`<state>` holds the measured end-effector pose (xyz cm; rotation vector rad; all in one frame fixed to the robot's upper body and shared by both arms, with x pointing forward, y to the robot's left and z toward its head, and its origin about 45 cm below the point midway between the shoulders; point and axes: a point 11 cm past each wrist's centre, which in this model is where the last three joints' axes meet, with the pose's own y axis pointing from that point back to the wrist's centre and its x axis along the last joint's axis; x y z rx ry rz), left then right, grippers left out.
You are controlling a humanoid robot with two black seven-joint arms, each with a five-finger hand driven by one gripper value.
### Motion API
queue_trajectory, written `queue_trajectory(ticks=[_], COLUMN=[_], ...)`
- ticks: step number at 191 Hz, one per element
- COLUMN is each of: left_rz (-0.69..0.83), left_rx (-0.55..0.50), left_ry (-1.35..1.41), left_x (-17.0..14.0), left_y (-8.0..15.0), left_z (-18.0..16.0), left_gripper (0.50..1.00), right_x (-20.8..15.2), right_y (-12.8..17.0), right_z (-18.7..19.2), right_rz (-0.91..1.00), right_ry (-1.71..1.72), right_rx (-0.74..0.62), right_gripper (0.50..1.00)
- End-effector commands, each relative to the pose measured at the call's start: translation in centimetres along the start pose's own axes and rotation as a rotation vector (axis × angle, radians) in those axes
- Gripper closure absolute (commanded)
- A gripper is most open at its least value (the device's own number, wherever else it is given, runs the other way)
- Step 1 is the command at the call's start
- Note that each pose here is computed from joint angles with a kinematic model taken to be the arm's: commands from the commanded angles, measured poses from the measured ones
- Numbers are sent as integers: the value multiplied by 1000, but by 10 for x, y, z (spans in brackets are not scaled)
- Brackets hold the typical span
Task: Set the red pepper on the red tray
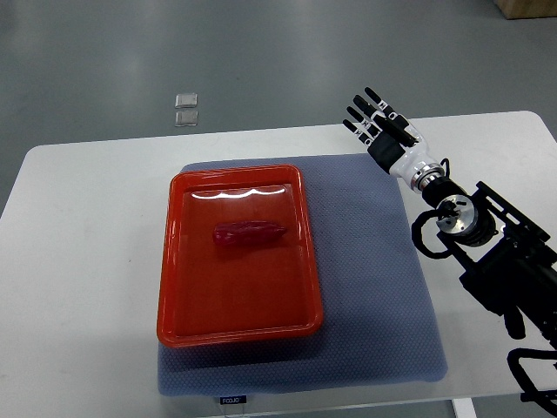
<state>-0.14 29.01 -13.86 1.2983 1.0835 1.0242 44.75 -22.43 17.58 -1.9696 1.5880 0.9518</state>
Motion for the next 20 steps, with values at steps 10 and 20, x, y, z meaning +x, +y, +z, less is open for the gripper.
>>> queue_trajectory(ticks=[10,20], left_rz=[2,0], left_rx=[0,0], left_ry=[0,-1], left_x=[1,0], left_y=[0,0], left_z=[0,0], left_gripper=[500,500], right_x=[8,9], right_y=[6,7], right_z=[3,5], right_rz=[8,10], right_ry=[-35,-36], right_rx=[18,16], right_gripper=[589,589])
